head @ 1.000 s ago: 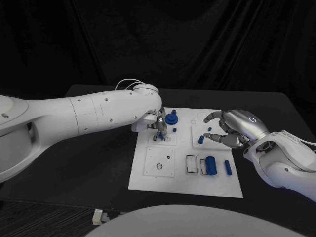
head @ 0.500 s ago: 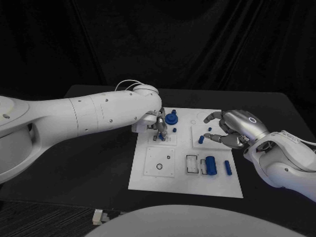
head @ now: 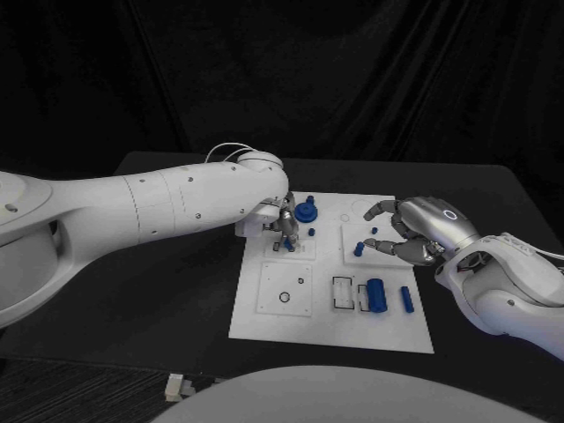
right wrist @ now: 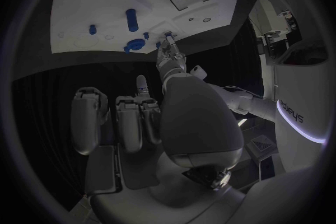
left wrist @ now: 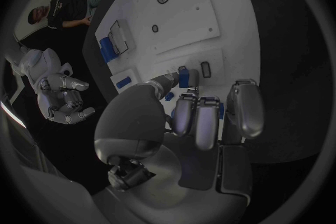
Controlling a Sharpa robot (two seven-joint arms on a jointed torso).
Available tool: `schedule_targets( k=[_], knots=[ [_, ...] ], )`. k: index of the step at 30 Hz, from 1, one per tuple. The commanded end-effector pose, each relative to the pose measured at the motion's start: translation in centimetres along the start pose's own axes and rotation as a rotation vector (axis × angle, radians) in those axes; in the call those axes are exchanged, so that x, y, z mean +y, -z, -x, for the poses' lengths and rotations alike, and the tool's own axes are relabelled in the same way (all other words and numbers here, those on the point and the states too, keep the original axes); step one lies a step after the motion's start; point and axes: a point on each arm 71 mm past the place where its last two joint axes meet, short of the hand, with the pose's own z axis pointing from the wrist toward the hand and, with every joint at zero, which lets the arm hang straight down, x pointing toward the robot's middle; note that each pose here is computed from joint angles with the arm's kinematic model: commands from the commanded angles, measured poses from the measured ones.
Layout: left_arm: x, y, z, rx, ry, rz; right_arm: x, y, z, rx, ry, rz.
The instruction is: Assemble the parts on the task board
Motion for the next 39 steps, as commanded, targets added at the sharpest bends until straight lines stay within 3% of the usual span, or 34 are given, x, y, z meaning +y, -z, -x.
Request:
schedule_targets(
  k=[1,39],
  knots=[
    [0.03,-0.12,-0.26,0.004,0.001,0.030,-0.14,0.03,-0.12,0.009,0.004,-0.021],
    [-0.17,-0.33,-0.54,0.021,-0.013,0.037,-0.21,-0.01,-0.28,0.023,0.008,-0.027]
  ],
)
